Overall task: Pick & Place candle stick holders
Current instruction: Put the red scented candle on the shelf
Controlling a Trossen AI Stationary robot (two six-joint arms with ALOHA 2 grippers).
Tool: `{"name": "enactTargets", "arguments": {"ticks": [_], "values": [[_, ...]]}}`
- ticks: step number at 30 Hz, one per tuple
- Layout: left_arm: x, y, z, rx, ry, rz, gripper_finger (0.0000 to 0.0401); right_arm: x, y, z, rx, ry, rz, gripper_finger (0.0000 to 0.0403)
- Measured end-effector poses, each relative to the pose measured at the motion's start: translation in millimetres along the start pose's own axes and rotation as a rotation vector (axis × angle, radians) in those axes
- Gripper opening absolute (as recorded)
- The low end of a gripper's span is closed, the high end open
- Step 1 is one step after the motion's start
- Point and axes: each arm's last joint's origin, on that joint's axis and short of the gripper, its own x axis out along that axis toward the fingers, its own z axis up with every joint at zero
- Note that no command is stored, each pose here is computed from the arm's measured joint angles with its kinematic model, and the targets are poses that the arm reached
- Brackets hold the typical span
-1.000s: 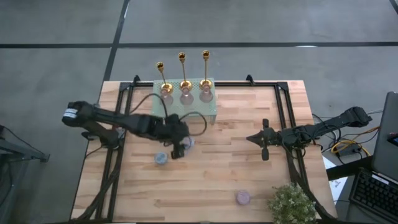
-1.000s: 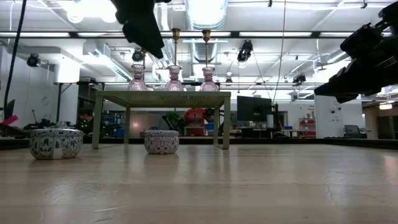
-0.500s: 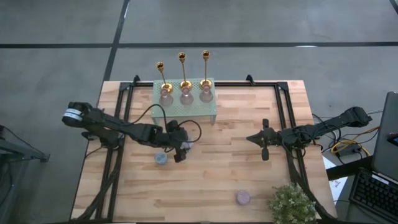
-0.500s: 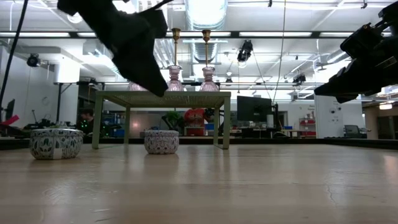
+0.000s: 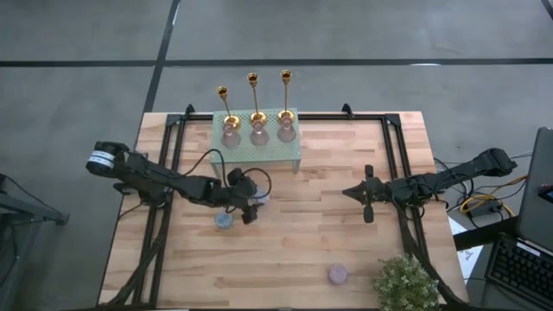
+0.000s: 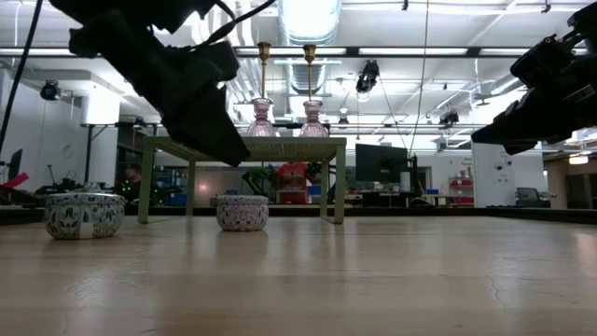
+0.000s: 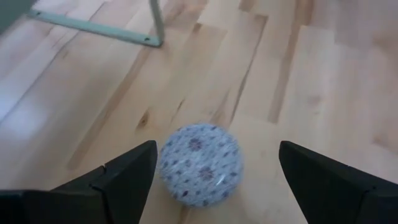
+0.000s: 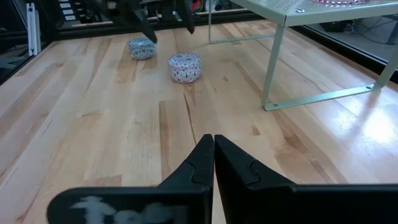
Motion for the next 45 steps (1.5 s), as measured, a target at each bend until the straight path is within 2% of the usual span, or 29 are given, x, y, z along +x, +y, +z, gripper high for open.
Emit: {"name": "enactTargets", "arguments": {"ticks": [6, 9, 13, 28, 32, 37, 45], "values": [[14.8, -1.9, -10.2, 0.012, 0.023, 0.031, 0.0336, 0.0, 0.0, 0.1, 0.0, 0.0, 0.0, 0.0008], [25.7, -5.0, -15.1, 0.056, 0.068, 0.042, 0.0336, 0.0, 0.0, 0.1, 0.0, 0.0, 0.0, 0.0008], [34.3, -9.5, -12.1, 0.064, 0.072, 0.046, 0.0336, 0.0, 0.1, 0.1, 0.0, 0.0, 0.0, 0.0008], [37.2, -5.7, -11.2, 0.112, 0.051, 0.147, 0.0337, 0.0, 0.1, 0.1, 0.0, 0.0, 0.001, 0.0008], [39.1, -4.3, -12.2, 0.093, 0.061, 0.149, 0.0335, 0.0, 0.1, 0.1, 0.0, 0.0, 0.001, 0.0008], [44.4, -0.2, -13.7, 0.032, 0.106, 0.09, 0.0336, 0.0, 0.0, 0.1, 0.0, 0.0, 0.0, 0.0008], [49.2, -0.5, -17.6, 0.024, 0.133, 0.069, 0.0328, 0.0, 0.1, 0.1, 0.0, 0.0, 0.001, 0.0008]]}}
